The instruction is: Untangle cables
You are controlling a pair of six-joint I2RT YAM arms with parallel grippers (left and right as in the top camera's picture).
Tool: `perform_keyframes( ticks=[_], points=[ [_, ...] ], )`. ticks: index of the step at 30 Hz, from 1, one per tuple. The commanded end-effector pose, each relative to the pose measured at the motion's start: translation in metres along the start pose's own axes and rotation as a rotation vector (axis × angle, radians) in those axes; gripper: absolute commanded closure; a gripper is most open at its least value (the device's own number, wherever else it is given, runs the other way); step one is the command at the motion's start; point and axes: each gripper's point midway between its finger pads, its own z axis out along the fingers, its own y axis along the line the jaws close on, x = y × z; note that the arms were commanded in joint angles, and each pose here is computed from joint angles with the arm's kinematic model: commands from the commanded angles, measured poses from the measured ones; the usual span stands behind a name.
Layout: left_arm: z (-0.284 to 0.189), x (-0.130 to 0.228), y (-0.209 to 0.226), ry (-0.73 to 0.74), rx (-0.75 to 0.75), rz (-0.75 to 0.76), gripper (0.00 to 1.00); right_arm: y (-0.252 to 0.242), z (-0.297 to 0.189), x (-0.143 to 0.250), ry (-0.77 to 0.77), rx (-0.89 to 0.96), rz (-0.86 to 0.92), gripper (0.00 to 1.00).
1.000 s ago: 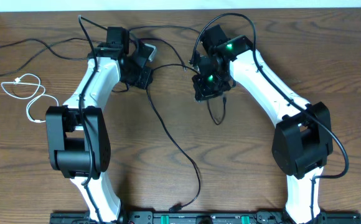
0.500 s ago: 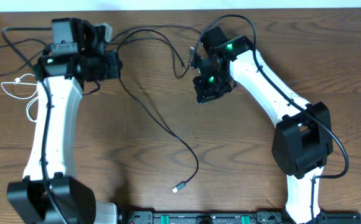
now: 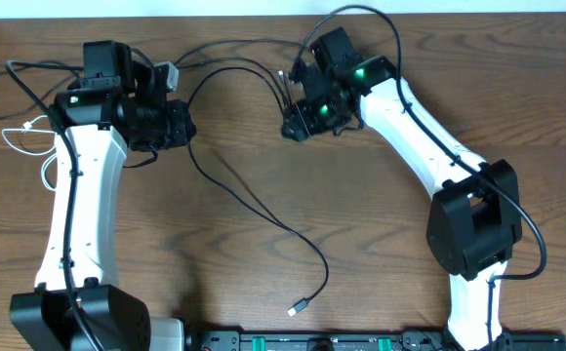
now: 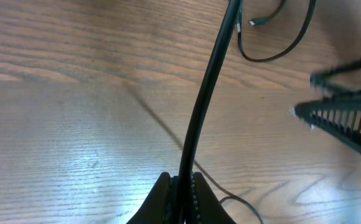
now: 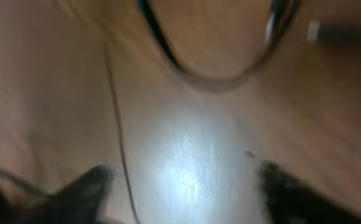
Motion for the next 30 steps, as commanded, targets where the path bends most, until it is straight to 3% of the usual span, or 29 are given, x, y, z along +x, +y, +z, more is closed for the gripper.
perform_keyframes(
  ticks=[1, 6, 8, 12, 19, 23, 30],
  points=[
    [-0.002, 0.003, -0.005, 0.009, 0.024, -0.005, 0.93, 0.007, -0.004, -0.02, -0.08, -0.013, -0.083, 0.04],
    [-0.002, 0.005, -0.014, 0.017, 0.074, -0.008, 0.92, 0.01, 0.003, -0.036, -0.141, -0.02, -0.123, 0.02],
    [-0.003, 0.005, -0.02, 0.014, 0.111, -0.006, 0.92, 0.012, 0.011, -0.039, -0.152, -0.026, -0.129, 0.07],
    [-0.004, 0.003, -0.027, 0.007, 0.153, -0.011, 0.93, 0.018, 0.02, -0.044, -0.172, -0.038, -0.12, 0.39],
    [-0.008, 0.001, -0.038, 0.005, 0.218, -0.025, 0.93, 0.017, 0.021, -0.046, -0.18, -0.024, -0.123, 0.68],
    [-0.02, -0.007, -0.044, -0.027, 0.281, -0.031, 0.92, 0.01, 0.022, -0.042, -0.165, 0.012, -0.111, 0.99],
    [-0.041, -0.017, -0.013, -0.099, 0.246, -0.136, 0.92, 0.007, 0.024, -0.01, -0.035, 0.015, -0.025, 0.99]
  ],
)
